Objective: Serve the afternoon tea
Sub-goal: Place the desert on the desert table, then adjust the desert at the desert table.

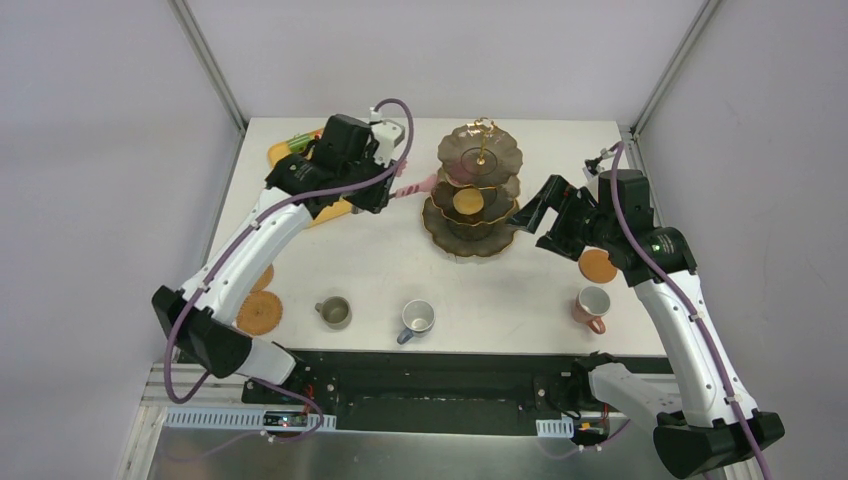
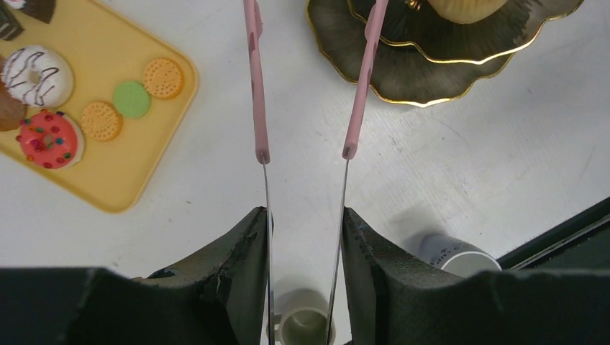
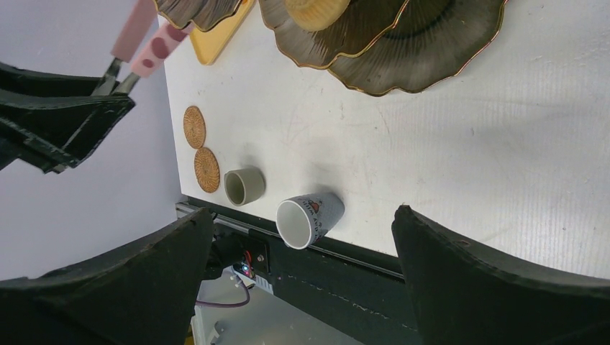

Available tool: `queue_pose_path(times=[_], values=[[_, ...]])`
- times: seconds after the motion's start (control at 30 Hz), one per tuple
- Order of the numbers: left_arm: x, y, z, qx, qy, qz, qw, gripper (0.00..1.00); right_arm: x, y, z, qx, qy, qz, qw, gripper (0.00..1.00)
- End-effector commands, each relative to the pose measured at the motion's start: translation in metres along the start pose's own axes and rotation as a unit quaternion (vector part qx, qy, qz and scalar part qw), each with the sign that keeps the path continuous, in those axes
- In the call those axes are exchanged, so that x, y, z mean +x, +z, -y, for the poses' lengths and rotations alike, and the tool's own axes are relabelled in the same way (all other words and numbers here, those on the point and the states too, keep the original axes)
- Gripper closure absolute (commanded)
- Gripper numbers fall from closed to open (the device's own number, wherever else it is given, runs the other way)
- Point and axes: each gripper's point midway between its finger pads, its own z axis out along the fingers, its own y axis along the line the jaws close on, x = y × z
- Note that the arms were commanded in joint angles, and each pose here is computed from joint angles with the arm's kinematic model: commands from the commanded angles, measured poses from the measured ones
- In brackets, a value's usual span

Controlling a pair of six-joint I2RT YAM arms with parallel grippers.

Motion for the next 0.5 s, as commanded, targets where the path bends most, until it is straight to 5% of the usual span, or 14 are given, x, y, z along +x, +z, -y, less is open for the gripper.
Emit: queue_pose_path(times=[0.0,0.47], values=[[-0.009,-0.036,-0.014,-0.026,-0.024,0.034,0.999,0.61,-0.001,-0.003,-0.009,-0.024,-0.007,0.007,1.000,0.01],[-0.024,-0.001,0.037,0.059,-0.046,0.020,0.997,0.63,0.000,-0.003,-0.007,-0.023,-0.008,0.010,1.000,0.01]])
